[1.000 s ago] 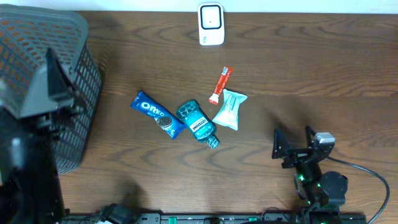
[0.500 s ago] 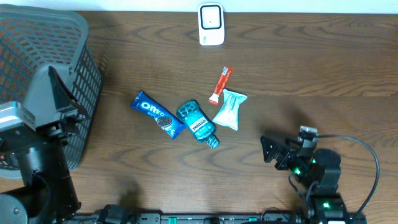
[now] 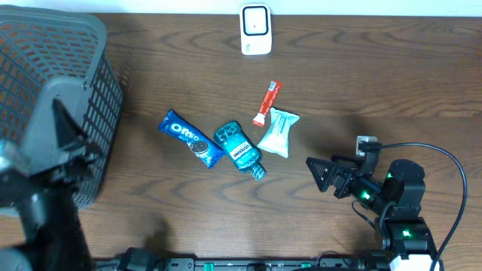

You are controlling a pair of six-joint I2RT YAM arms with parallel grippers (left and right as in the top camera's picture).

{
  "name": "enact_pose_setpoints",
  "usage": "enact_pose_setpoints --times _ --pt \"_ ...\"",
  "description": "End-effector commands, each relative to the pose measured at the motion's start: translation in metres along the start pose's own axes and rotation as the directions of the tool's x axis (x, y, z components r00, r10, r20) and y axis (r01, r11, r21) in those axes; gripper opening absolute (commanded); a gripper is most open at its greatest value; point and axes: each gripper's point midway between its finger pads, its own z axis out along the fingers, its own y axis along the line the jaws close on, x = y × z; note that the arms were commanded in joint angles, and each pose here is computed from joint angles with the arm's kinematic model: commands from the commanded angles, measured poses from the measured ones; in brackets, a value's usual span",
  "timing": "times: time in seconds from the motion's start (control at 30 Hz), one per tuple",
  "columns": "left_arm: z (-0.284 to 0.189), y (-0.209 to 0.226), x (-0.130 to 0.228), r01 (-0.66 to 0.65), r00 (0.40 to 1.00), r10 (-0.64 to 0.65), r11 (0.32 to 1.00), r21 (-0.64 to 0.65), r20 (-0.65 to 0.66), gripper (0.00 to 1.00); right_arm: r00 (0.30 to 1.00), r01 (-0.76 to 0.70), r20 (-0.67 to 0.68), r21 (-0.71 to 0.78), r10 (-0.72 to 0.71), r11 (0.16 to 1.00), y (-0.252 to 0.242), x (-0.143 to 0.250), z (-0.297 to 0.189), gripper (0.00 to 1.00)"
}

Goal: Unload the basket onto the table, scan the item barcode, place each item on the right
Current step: 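Move the right gripper over the green wipes pack and lower it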

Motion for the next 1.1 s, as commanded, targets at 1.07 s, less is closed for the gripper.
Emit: enact_pose_setpoints --times 1.07 --pt "-0.047 0.061 0.093 -0.022 1.000 0.018 0.985 -0.173 -0.025 0.98 0.852 0.037 -0.440 0.593 0.285 0.804 0.001 0.023 0.068 0.99"
